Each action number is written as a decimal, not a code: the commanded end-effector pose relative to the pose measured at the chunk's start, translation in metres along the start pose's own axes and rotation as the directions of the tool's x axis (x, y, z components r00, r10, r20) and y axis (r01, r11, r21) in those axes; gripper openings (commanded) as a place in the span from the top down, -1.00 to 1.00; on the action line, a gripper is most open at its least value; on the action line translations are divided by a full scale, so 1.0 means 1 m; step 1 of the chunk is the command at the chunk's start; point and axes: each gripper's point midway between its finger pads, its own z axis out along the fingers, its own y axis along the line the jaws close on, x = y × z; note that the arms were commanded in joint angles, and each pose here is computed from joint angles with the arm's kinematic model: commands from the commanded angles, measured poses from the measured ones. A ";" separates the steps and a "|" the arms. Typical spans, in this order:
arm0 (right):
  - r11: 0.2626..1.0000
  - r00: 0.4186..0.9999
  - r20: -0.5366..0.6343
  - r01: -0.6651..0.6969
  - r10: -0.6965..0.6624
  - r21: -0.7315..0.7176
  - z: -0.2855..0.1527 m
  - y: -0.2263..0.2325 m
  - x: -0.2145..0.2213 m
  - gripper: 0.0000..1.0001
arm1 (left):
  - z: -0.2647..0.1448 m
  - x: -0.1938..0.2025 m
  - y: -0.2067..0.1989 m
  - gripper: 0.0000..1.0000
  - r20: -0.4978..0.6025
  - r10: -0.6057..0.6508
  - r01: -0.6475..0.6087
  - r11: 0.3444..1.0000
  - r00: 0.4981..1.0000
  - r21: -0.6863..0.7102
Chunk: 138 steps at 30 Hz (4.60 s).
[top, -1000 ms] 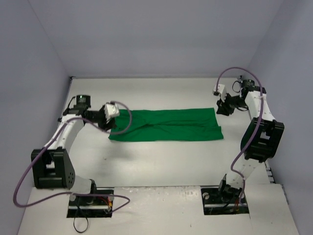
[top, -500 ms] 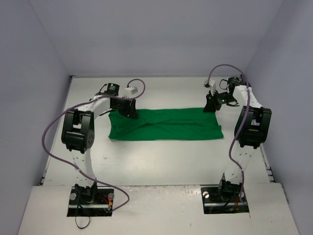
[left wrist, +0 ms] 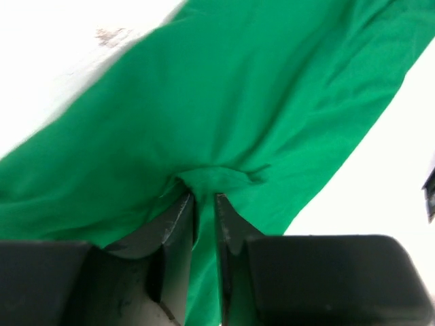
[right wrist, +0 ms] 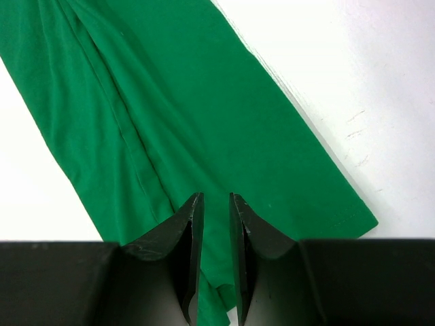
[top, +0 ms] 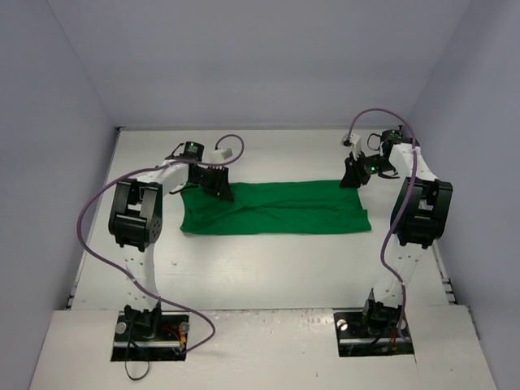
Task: Fold and stack the t-shirts
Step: Fold the other side of the tshirt into a rectangle, then rotate the tshirt 90 degrees
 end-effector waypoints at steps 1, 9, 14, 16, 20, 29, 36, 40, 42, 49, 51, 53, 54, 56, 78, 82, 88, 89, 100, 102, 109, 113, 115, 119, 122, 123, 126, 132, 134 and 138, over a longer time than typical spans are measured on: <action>1.000 1.000 0.020 0.010 -0.010 0.013 -0.015 0.008 -0.013 0.61 | -0.036 -0.030 -0.053 0.76 0.106 0.268 -0.269 0.963 0.958 0.000; 1.000 1.000 0.011 0.014 -0.014 0.020 -0.017 0.008 -0.012 0.61 | -0.025 0.024 -0.077 0.98 -0.060 0.510 -0.511 0.860 0.858 -0.009; 0.999 1.000 0.000 0.030 -0.030 0.040 -0.020 0.005 -0.013 0.55 | -0.023 0.076 -0.098 0.34 -0.185 0.679 -0.682 0.729 0.711 0.054; 0.998 0.999 0.000 0.037 -0.037 0.047 -0.021 0.002 -0.016 0.55 | -0.027 0.093 -0.100 0.21 -0.207 0.709 -0.713 0.698 0.674 0.068; 0.998 1.000 -0.009 0.029 -0.028 0.052 -0.018 -0.003 -0.015 0.56 | -0.055 0.091 -0.113 0.16 -0.165 0.724 -0.734 0.679 0.670 -0.001; 0.990 0.963 -0.232 0.139 -0.134 0.006 0.020 0.014 0.020 0.79 | -0.107 0.016 -0.046 0.19 0.149 0.174 -0.067 0.838 0.973 -0.542; 0.963 0.893 -0.361 0.257 -0.268 -0.079 0.051 0.029 0.037 0.99 | -0.073 0.023 0.008 0.34 0.199 -0.218 0.295 0.745 0.955 -0.598; 0.968 0.863 -0.441 0.246 -0.245 -0.056 0.054 0.019 0.052 1.00 | -0.053 0.032 0.035 0.45 0.215 -0.346 0.401 0.670 0.913 -0.624; 0.968 0.845 -0.479 0.245 -0.239 -0.051 0.050 0.019 0.062 1.00 | -0.047 0.035 0.047 0.46 0.222 -0.375 0.424 0.636 0.900 -0.645; 0.990 0.830 -0.541 0.134 -0.134 -0.040 0.041 0.056 0.098 1.00 | -0.041 0.017 0.086 0.52 0.203 -0.304 0.349 0.574 0.931 -0.741; 0.997 0.839 -0.539 0.075 -0.078 -0.028 0.043 0.069 0.102 1.00 | -0.040 0.002 0.093 0.54 0.172 -0.241 0.284 0.578 0.955 -0.765; 0.999 0.859 -0.510 -0.052 0.051 0.012 0.046 0.087 0.100 1.00 | -0.038 -0.015 0.106 0.55 0.103 -0.145 0.167 0.565 0.984 -0.808; 0.996 0.865 -0.496 -0.085 0.080 0.011 0.048 0.092 0.098 1.00 | -0.039 -0.026 0.107 0.55 0.100 -0.113 0.147 0.563 0.989 -0.813; 0.981 0.884 -0.434 -0.192 0.170 -0.006 0.053 0.110 0.085 1.00 | -0.038 -0.053 0.113 0.55 0.063 -0.023 0.065 0.562 0.998 -0.825; 0.995 0.933 0.354 -0.027 0.060 -0.097 -0.095 0.148 -0.145 1.00 | -0.093 -0.182 -0.123 -0.09 0.421 0.465 -0.257 0.848 0.779 -0.463; 0.978 0.908 0.389 -0.197 0.155 0.070 -0.134 0.079 -0.105 0.87 | -0.042 -0.132 -0.182 -0.11 0.374 0.495 -0.331 0.844 0.784 -0.422; 0.934 0.871 0.409 -0.342 0.274 0.101 -0.150 0.038 -0.064 0.85 | 0.059 -0.074 -0.235 -0.11 0.259 0.435 -0.353 0.884 0.863 -0.308; 0.930 0.865 0.419 -0.351 0.277 0.109 -0.155 0.033 -0.060 0.86 | 0.076 -0.072 -0.242 -0.10 0.250 0.407 -0.333 0.898 0.879 -0.289; 0.920 0.863 0.432 -0.358 0.261 0.160 -0.171 0.024 -0.046 0.87 | 0.159 -0.051 -0.229 -0.04 0.131 0.272 -0.229 0.934 0.953 -0.274; 0.921 0.867 0.430 -0.352 0.254 0.166 -0.171 0.023 -0.046 0.85 | 0.164 -0.032 -0.218 -0.01 0.068 0.243 -0.215 0.936 0.968 -0.280; 0.931 0.886 0.421 -0.302 0.195 0.204 -0.177 0.009 -0.062 0.71 | 0.121 0.056 -0.178 0.06 -0.199 0.158 -0.224 0.900 0.967 -0.374; 0.952 0.910 0.390 -0.233 0.141 0.199 -0.162 0.007 -0.083 0.70 | 0.087 0.099 -0.157 0.07 -0.287 0.157 -0.267 0.875 0.945 -0.403; 0.964 0.922 0.371 -0.192 0.112 0.184 -0.149 0.010 -0.095 0.69 | 0.076 0.118 -0.152 0.07 -0.330 0.170 -0.297 0.872 0.929 -0.388; 0.982 0.948 0.316 -0.102 0.048 0.157 -0.117 0.022 -0.116 0.69 | 0.060 0.156 -0.150 0.16 -0.458 0.249 -0.404 0.871 0.853 -0.278; 0.993 0.967 0.253 -0.006 -0.025 0.121 -0.078 0.035 -0.132 0.69 | 0.051 0.158 -0.164 0.12 -0.462 0.353 -0.472 0.865 0.813 -0.169; 0.995 0.972 0.232 0.024 -0.047 0.099 -0.061 0.039 -0.139 0.69 | 0.048 0.153 -0.170 0.10 -0.445 0.396 -0.499 0.855 0.803 -0.139; 0.994 0.974 0.203 0.105 -0.099 -0.020 -0.004 0.068 -0.166 0.75 | 0.037 0.135 -0.193 0.04 -0.363 0.547 -0.600 0.799 0.754 -0.041; 0.957 0.969 0.183 0.204 -0.167 -0.206 0.114 0.103 -0.211 0.84 | 0.027 0.122 -0.226 -0.03 -0.272 0.755 -0.781 0.624 0.597 0.020; 0.937 0.967 0.188 0.221 -0.174 -0.269 0.156 0.122 -0.222 0.85 | 0.029 0.125 -0.225 -0.03 -0.285 0.768 -0.793 0.608 0.574 0.040; 0.908 0.972 0.181 0.205 -0.147 -0.366 0.204 0.133 -0.210 0.85 | 0.028 0.135 -0.231 -0.02 -0.263 0.807 -0.813 0.571 0.528 0.119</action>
